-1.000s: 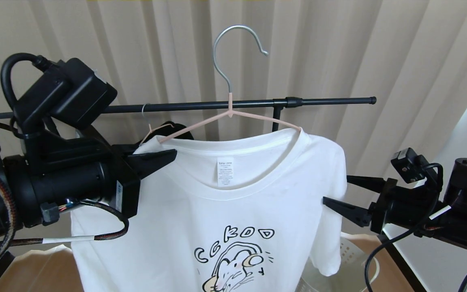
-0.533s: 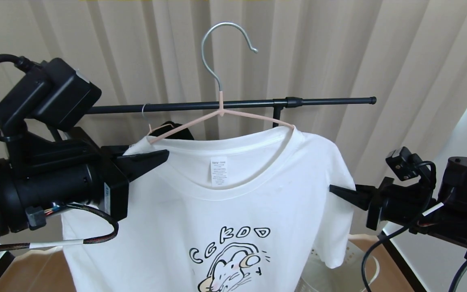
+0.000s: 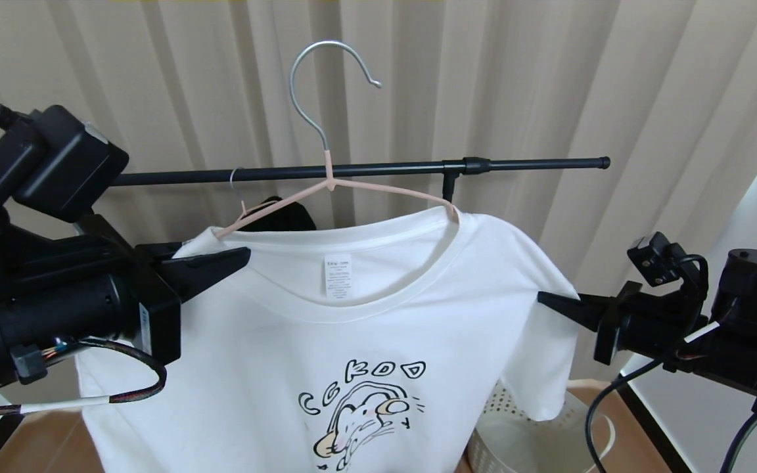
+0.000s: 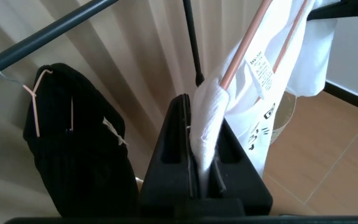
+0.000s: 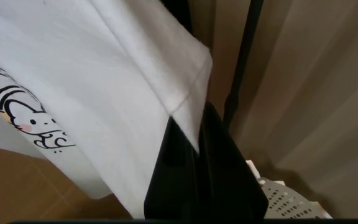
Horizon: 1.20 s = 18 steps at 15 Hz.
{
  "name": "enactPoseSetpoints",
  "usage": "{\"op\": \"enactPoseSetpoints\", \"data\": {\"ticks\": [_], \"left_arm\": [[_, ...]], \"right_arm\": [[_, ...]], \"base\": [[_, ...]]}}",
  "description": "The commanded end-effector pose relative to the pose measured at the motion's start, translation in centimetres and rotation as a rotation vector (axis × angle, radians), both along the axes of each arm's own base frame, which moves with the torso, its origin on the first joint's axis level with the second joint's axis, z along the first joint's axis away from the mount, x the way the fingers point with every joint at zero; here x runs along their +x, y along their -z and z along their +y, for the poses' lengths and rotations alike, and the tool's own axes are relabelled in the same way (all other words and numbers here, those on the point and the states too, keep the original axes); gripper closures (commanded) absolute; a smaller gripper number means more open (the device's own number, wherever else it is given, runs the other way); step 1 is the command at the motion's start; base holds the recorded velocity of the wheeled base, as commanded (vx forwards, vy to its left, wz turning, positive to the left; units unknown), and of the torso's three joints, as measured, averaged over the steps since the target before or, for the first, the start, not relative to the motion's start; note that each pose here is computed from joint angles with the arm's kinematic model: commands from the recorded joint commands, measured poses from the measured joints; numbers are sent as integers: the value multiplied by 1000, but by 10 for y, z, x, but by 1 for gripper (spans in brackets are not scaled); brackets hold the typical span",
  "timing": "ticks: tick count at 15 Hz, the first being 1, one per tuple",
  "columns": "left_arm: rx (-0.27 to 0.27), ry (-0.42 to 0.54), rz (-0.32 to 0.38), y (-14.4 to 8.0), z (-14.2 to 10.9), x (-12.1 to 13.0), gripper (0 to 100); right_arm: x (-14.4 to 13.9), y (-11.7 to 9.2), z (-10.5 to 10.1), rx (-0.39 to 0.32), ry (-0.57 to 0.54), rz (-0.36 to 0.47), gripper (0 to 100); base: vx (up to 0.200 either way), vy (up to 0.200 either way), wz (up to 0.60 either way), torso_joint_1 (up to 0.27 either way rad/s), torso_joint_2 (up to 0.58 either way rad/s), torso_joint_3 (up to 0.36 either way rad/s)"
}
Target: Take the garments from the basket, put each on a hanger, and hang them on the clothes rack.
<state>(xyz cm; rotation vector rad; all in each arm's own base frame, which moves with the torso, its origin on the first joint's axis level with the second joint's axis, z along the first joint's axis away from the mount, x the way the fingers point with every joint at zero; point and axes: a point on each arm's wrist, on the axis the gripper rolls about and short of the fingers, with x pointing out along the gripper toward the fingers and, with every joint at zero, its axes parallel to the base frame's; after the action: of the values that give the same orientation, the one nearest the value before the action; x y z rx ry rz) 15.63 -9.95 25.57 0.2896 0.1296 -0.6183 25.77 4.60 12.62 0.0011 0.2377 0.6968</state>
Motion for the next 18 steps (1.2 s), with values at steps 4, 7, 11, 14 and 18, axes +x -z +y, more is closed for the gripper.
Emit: {"op": "enactPoseSetpoints", "data": {"ticks": [4,7,11,14,18], "left_arm": [[6,-11,16,4,1,2,100],[9,-45,25,7,6,5,100],[10,-136,112,27,19,14,100],[26,-181,169,41,23,23,100],[-33,-224,243,65,22,35,100]], "right_arm": [[-9,-2,6,-2,-26,-7,0],[-14,-11,6,5,-29,-39,0],[-23,-24,5,13,-34,-91,0],[-29,-27,9,15,-52,-100,0],[-36,-33,11,19,-61,-124,0]], "base": [[0,0,0,0,0,0],[0,0,0,0,0,0],[0,0,0,0,0,0],[0,0,0,0,0,0],[0,0,0,0,0,0]]}}
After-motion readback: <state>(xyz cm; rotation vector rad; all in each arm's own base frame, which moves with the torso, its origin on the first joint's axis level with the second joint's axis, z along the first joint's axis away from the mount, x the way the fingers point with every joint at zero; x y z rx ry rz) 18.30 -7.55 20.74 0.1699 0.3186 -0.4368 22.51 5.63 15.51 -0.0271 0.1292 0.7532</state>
